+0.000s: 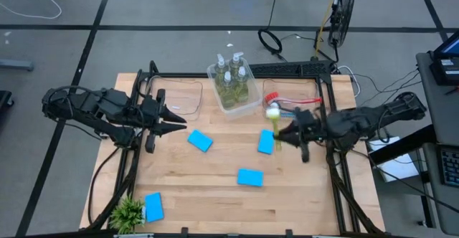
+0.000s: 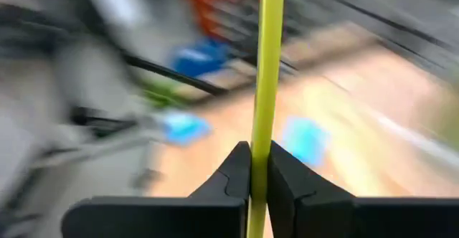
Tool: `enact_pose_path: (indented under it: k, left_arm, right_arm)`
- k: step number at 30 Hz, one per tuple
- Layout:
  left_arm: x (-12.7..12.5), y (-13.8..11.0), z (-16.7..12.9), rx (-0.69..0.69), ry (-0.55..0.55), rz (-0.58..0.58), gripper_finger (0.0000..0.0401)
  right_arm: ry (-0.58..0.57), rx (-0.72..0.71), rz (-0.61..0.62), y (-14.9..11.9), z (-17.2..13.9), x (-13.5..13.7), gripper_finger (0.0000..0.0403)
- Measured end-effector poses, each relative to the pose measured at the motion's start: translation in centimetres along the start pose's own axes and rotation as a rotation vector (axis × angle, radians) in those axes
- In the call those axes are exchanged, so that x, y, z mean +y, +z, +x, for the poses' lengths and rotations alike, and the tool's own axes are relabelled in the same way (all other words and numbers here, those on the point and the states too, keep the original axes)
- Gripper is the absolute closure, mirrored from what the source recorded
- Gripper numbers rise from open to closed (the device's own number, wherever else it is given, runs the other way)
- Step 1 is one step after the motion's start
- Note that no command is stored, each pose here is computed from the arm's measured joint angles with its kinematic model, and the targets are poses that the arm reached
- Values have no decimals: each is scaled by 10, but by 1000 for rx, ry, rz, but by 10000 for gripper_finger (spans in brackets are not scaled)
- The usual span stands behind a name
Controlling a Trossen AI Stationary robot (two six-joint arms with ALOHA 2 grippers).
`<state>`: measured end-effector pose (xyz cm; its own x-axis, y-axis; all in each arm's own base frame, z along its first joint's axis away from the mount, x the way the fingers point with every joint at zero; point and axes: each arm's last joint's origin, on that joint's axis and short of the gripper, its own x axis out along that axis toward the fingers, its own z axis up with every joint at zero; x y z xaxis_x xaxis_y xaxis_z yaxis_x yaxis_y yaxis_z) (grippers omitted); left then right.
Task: Pick & Place Kitchen Sink Supplies
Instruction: Put the green dish brush into the right transparent bin
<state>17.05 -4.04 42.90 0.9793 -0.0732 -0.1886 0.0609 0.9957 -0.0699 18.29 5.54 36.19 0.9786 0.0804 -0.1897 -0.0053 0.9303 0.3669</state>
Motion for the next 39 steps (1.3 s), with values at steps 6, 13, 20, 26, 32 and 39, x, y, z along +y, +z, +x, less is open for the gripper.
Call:
enact_pose_path:
  k: [6, 13, 20, 26, 32, 39]
  left_arm:
    - [0, 0, 0, -2, 14, -6, 329]
    - [2, 0, 0, -9, 83, -4, 329]
    - [2, 0, 0, -8, 85, 0, 329]
    - [2, 0, 0, -8, 85, 0, 329]
    - [2, 0, 0, -9, 85, -29, 329]
    - [2, 0, 0, -8, 85, -29, 329]
  right_arm:
    - [-483, 179, 93, -25, -17, -37, 390]
    - [-736, 344, -42, -28, -24, -73, 390]
    - [-824, 525, -156, -24, -23, -111, 390]
    - [-913, 691, -265, -22, -20, -145, 390]
    - [-910, 887, -333, -27, -11, -177, 390]
    - [-830, 1051, -357, -37, -1, -201, 389]
